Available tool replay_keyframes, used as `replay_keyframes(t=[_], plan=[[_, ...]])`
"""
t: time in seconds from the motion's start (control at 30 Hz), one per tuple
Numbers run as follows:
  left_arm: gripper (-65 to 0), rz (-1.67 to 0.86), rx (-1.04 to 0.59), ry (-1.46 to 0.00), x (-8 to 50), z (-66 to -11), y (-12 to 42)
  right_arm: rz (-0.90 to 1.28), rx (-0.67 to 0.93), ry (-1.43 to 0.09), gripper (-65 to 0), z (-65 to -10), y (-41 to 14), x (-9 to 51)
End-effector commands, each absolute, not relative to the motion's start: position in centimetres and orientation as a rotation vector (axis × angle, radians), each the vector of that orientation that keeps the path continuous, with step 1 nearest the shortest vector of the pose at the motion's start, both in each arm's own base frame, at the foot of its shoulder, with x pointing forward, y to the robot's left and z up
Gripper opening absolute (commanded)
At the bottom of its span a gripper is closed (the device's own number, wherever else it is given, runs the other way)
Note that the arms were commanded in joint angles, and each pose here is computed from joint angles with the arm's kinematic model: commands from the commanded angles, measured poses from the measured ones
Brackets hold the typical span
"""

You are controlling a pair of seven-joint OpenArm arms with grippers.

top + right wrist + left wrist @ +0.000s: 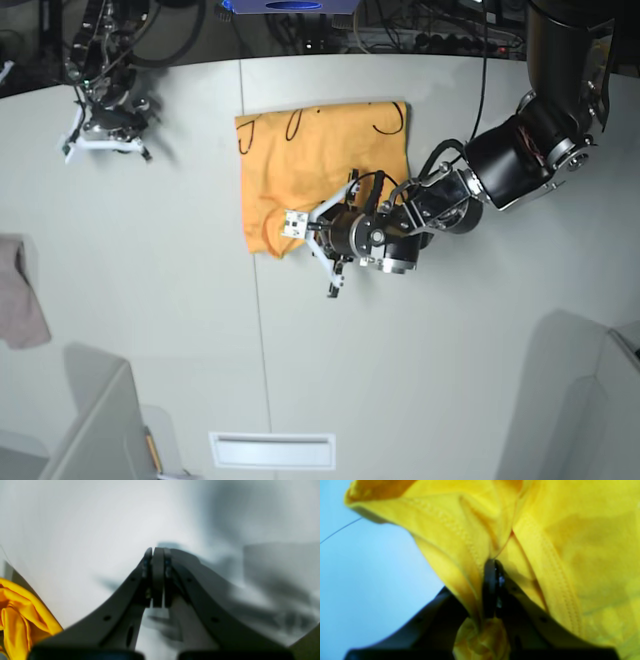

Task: Fold the T-shirt properly
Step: 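Grasp the shirt edge with the left gripper and slide it straight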

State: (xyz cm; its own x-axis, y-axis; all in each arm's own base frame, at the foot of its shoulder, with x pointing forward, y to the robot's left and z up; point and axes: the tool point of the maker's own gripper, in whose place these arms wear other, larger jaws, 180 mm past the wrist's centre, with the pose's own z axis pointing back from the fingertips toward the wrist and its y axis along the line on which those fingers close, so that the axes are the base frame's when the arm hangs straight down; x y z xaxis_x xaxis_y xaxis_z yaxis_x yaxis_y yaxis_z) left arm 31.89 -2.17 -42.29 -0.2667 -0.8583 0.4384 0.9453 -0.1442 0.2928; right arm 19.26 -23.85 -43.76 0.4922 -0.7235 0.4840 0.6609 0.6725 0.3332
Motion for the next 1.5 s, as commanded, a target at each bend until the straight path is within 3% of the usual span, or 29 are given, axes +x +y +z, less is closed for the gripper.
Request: replay_keyframes(t=[0.0, 0.7, 0.87, 1.0, 1.13, 1.47], plan=[[-65.0, -1.756, -0.193, -0.638, 32.7, -41.1, -3.0, -0.835, 0.100, -0.664, -65.0, -43.3, -24.3, 19.7], [-64.7, -1.763, -0.161, -0.669, 34.0, -39.9, -3.4, -0.848, 0.112, -0.632, -65.0, -44.7, -23.9, 20.1], [-32.3, -1.763, -0.151, -0.694, 35.0, -38.9, -3.6, -0.820, 0.129, -0.722, -65.0, -41.7, -23.7, 21.6], [-16.5, -1.765, -0.141, -0.706, 35.5, -38.3, -3.6, -0.812, 0.161, -0.788, -65.0, -39.3, -22.9, 22.7], [-11.0, -1.776, -0.136, -0.733, 35.8, -37.4, -4.1, -0.808, 0.165, -0.806, -65.0, -38.7, -22.9, 23.1], [-10.4, -1.635, -0.154, -0.953, 38.0, -31.4, -5.1, -0.808, 0.166, -0.807, -65.0, -38.7, -22.9, 23.2]])
